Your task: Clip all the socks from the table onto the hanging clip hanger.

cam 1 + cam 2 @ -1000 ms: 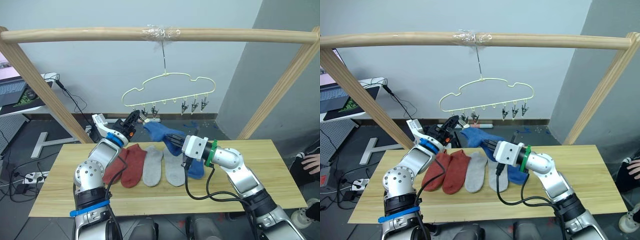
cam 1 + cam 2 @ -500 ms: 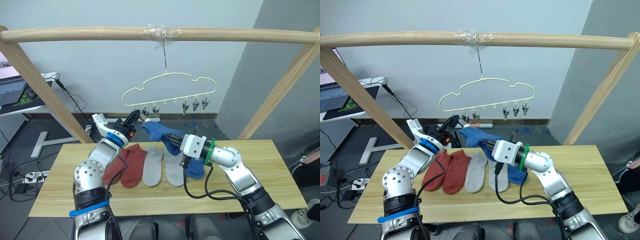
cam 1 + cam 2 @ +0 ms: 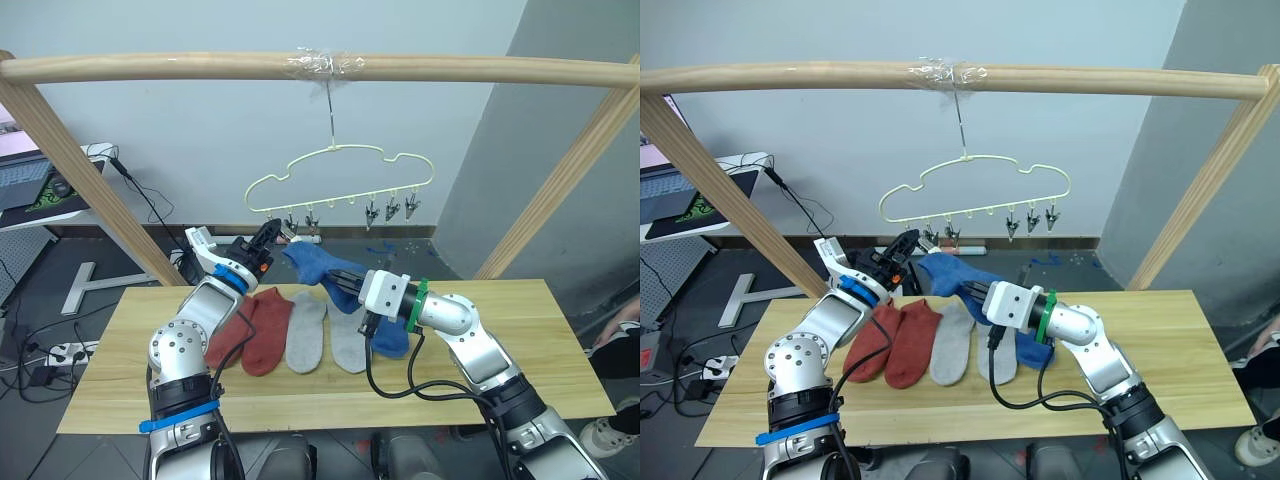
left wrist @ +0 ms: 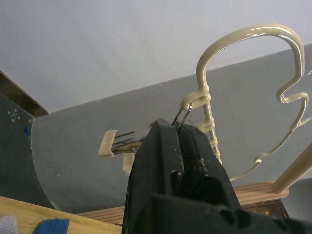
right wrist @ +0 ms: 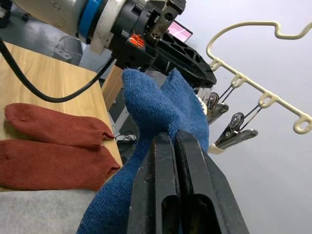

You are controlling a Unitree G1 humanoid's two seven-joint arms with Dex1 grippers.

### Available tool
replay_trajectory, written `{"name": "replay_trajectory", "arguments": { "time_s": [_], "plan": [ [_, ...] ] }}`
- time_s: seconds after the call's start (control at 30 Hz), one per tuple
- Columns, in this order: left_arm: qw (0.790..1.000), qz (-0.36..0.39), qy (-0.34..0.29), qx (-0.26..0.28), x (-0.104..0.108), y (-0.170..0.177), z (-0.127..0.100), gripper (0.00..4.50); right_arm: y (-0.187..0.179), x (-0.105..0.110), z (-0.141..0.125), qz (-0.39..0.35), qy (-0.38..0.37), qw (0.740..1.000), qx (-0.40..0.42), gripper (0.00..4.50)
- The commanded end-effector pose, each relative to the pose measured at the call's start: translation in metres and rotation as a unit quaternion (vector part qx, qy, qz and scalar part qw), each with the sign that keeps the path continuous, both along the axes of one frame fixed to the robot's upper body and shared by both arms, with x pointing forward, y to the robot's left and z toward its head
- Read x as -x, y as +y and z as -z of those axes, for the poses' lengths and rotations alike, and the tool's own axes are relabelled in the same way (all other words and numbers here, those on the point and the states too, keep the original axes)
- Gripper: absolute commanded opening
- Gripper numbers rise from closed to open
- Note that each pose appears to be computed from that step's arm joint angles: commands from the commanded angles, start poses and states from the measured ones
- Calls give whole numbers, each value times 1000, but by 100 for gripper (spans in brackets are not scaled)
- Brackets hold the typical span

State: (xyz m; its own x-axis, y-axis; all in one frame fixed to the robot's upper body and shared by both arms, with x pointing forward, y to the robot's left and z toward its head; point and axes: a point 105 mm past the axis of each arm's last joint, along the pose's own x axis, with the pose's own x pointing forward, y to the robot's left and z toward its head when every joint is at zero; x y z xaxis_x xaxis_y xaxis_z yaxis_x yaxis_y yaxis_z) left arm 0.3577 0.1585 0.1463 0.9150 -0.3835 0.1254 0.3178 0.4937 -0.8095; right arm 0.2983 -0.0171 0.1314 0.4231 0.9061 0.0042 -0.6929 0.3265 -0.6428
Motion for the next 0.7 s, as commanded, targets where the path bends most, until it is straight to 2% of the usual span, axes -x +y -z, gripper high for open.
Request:
{"name": "replay_trajectory", "arguments": {
  "time_s": [0.03, 0.7],
  "plan": [
    [1000, -9, -6, -7, 0, 4, -4, 0, -1, 9, -17, -20, -22, 999, -17, 3],
    [1000, 3, -9, -10, 1, 0, -5, 0, 9, -5, -20, 4, -42, 999, -32, 3]
  ]
}}
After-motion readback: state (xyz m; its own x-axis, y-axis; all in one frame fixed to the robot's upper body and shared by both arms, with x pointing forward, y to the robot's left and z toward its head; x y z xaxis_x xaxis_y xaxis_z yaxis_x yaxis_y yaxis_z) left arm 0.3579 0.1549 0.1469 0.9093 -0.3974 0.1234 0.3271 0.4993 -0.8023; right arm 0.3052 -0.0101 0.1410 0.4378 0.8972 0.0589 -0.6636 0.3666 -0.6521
